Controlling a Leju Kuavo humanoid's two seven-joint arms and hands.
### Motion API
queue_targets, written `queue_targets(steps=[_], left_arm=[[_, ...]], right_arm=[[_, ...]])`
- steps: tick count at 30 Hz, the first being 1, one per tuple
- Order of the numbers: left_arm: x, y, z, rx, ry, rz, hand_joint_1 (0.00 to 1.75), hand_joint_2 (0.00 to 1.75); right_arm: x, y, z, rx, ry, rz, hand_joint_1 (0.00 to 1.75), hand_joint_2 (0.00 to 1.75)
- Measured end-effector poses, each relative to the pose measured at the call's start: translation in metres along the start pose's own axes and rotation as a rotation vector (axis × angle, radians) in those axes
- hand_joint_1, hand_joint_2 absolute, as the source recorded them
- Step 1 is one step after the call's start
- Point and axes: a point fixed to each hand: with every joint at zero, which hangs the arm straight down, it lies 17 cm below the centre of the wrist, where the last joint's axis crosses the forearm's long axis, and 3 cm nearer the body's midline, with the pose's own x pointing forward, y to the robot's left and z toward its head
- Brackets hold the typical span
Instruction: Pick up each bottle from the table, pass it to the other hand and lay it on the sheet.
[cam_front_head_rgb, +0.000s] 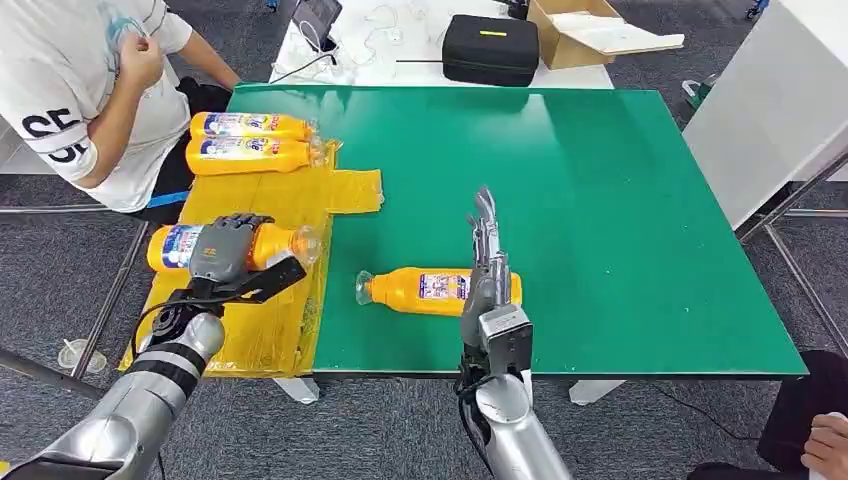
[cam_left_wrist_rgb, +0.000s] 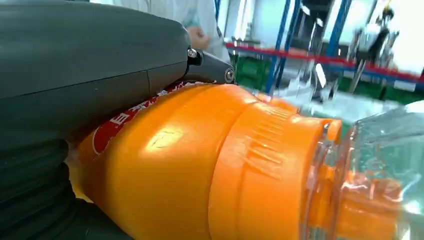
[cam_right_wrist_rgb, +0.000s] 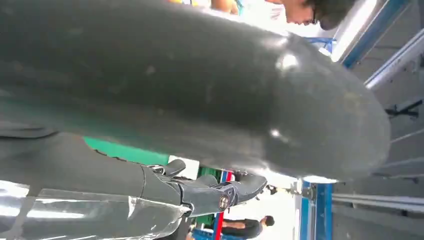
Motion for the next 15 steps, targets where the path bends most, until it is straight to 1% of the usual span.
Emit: queue_targets(steps=[3,6,10,13,14,15], left_arm=[[-0.009,-0.018,0.008,-0.086,0.023,0.002,1.75,1.75],[-0.016,-0.029,0.014,-0.141,0.037,0.0,1.75,1.75],[-0.021,-0.037,0.02,-0.18,0.052,0.006,1.75,1.75],[-0.022,-0.049,0.025,-0.235,0.058,0.037,1.75,1.75],[-0.022,-0.051,0.026,-0.248,0.057,0.045,1.45,1.75],[-0.021,-0.051,0.026,-0.255,0.056,0.051,0.51,1.75]], right_arm=[[-0.001,0.005,0.001,0.017,0.004,-0.01,0.0,1.75],[-0.002,0.009,0.003,0.03,0.01,-0.015,0.0,1.75],[-0.005,0.013,0.004,0.044,0.017,-0.02,0.0,1.75],[-0.008,0.015,0.006,0.052,0.025,-0.023,0.0,1.75],[-0.009,0.016,0.006,0.056,0.029,-0.025,0.0,1.75],[-0.01,0.016,0.007,0.059,0.032,-0.026,0.0,1.75]])
